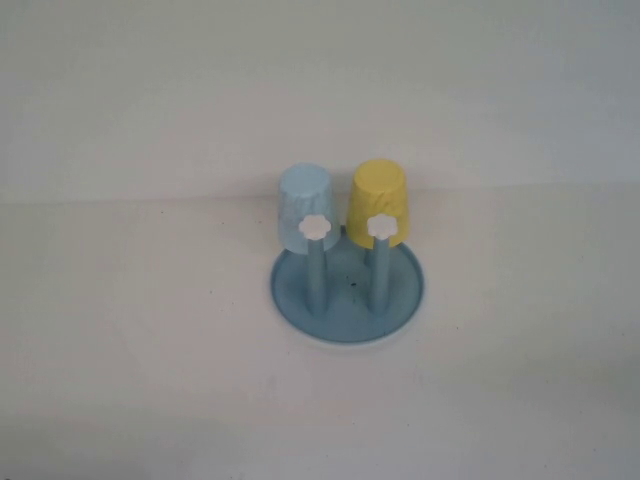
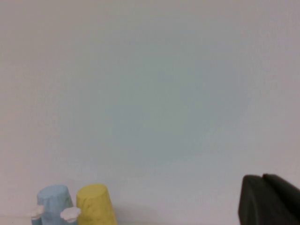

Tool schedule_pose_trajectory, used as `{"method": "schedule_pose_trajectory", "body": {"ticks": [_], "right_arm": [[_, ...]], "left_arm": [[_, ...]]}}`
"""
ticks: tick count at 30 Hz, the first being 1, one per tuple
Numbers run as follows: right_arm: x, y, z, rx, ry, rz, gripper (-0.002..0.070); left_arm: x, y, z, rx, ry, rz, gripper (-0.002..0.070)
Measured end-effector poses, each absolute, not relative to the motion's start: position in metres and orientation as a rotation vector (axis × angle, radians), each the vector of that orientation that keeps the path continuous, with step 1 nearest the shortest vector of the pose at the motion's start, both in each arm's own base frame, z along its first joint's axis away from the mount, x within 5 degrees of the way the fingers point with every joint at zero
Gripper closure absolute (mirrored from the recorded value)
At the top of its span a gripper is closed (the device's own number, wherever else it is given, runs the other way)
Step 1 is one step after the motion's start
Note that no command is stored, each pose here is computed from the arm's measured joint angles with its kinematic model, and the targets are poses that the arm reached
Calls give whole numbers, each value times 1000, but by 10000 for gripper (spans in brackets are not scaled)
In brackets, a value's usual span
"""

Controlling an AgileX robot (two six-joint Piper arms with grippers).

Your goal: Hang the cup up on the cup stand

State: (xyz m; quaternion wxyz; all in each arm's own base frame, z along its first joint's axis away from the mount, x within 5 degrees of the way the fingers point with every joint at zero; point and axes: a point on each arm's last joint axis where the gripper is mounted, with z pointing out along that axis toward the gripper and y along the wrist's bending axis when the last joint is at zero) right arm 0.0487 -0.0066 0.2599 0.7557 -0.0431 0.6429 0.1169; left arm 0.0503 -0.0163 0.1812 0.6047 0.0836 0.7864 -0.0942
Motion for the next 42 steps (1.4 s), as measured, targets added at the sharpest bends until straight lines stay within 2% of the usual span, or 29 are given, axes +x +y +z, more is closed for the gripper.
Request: {"method": "schedule_pose_trajectory", "body": {"ticks": [29,36,39,42], "right_arm": [[49,-7,260,-94,1402,255,678],[50,-13,258,-84,1422,137,678],[49,-13,263,-85,1352,132,678],[43,-5,278,-208,1160,127,678]], "left_arm": [[50,-17,181,221,1818,-229,676],[50,-17,181,221,1818,-229,676],[50,-17,181,221,1818,-229,676],[50,-17,181,219,1818,-230,676]]}}
